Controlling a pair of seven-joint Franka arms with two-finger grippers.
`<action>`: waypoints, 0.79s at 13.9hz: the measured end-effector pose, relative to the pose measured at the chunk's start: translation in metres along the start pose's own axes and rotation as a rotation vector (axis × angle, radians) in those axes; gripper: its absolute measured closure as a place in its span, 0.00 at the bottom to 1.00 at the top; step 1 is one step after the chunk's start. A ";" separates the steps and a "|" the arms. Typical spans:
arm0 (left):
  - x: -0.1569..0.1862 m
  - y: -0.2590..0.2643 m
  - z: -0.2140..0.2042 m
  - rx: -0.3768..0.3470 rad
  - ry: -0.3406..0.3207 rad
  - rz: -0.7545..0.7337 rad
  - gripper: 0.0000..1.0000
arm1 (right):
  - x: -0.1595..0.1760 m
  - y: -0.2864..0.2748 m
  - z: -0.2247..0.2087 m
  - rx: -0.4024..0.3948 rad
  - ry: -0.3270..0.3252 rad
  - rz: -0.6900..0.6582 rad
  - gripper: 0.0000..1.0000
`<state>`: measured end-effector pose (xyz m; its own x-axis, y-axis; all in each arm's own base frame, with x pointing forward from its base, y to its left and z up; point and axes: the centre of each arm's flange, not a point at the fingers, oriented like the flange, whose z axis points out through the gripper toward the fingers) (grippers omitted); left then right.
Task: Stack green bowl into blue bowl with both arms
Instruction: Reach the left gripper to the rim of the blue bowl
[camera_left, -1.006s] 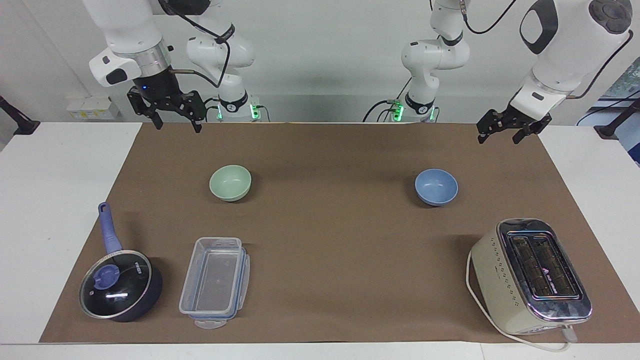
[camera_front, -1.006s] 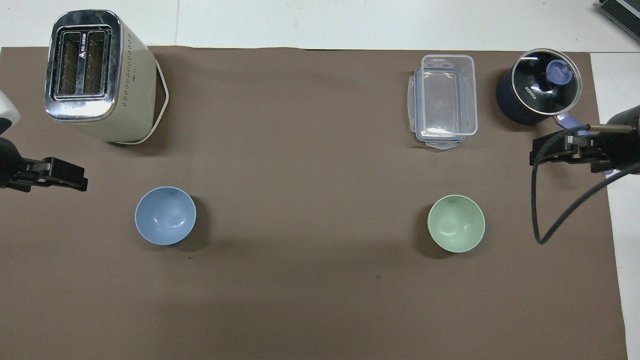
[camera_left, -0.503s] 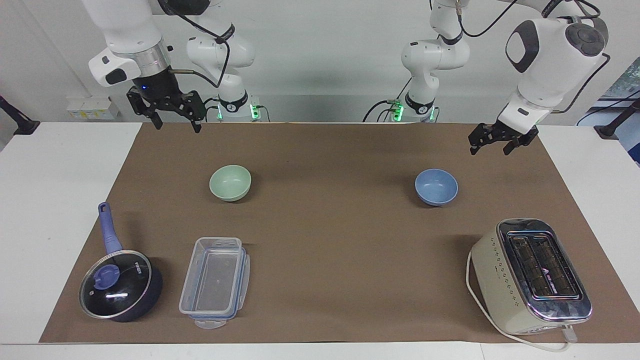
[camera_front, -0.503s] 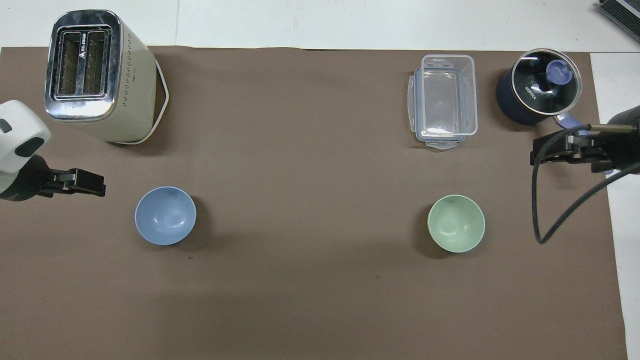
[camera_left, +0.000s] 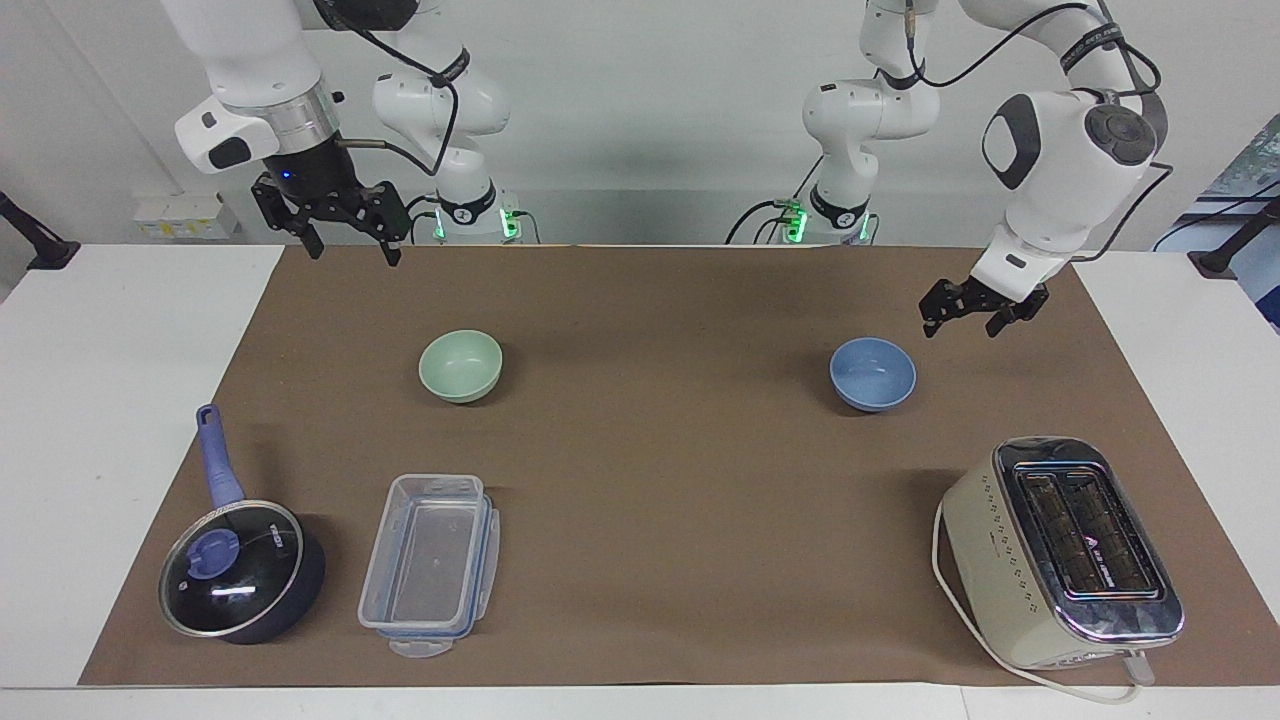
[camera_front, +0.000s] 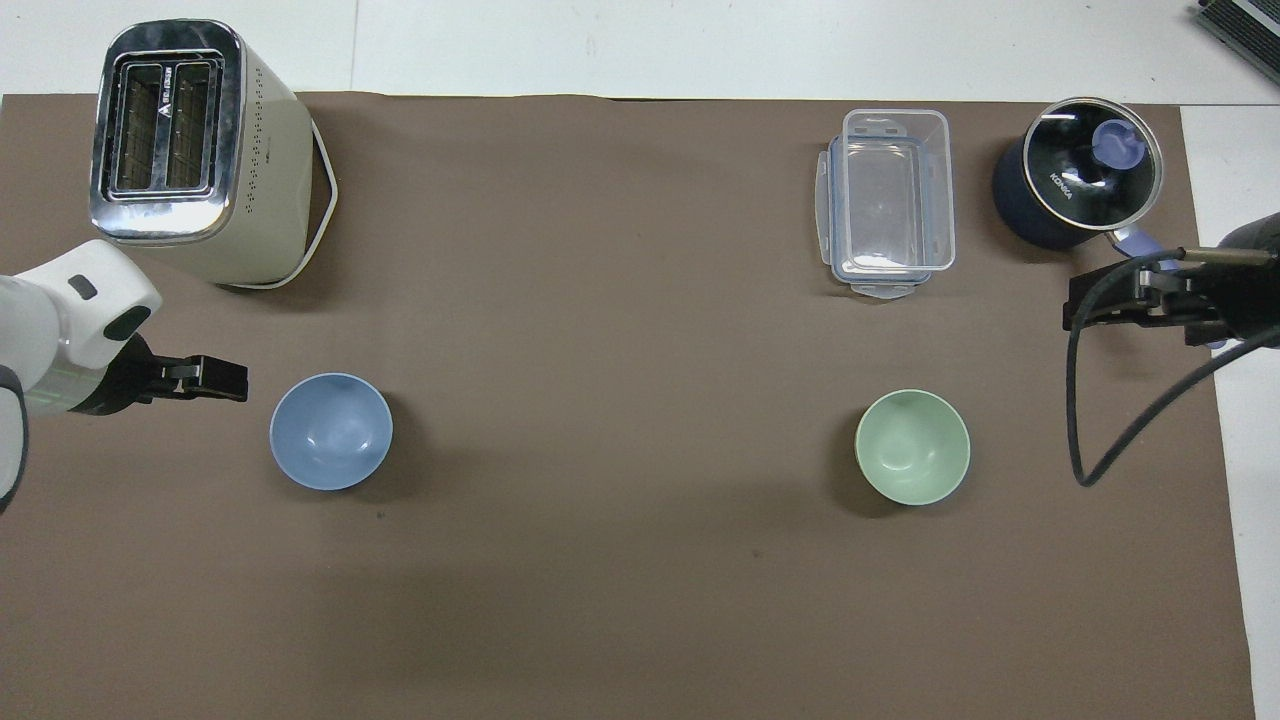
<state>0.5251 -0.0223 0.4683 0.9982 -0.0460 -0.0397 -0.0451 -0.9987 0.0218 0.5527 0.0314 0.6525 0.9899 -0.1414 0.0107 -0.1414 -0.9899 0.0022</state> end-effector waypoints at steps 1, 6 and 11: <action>-0.002 0.000 0.010 0.000 -0.004 0.001 0.00 | 0.000 0.001 0.000 0.000 0.000 0.002 0.00; -0.014 0.004 0.070 -0.005 0.022 0.001 0.00 | 0.001 0.003 0.001 0.000 -0.001 0.005 0.00; -0.032 0.015 0.130 -0.003 0.005 0.020 0.22 | 0.001 0.004 0.002 -0.001 -0.004 0.007 0.00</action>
<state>0.4872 -0.0385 0.3405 0.9972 -0.0663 -0.0345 -0.0654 -0.9975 0.0261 0.5530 0.0276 0.6508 0.9889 -0.1482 0.0067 -0.1482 -0.9889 0.0030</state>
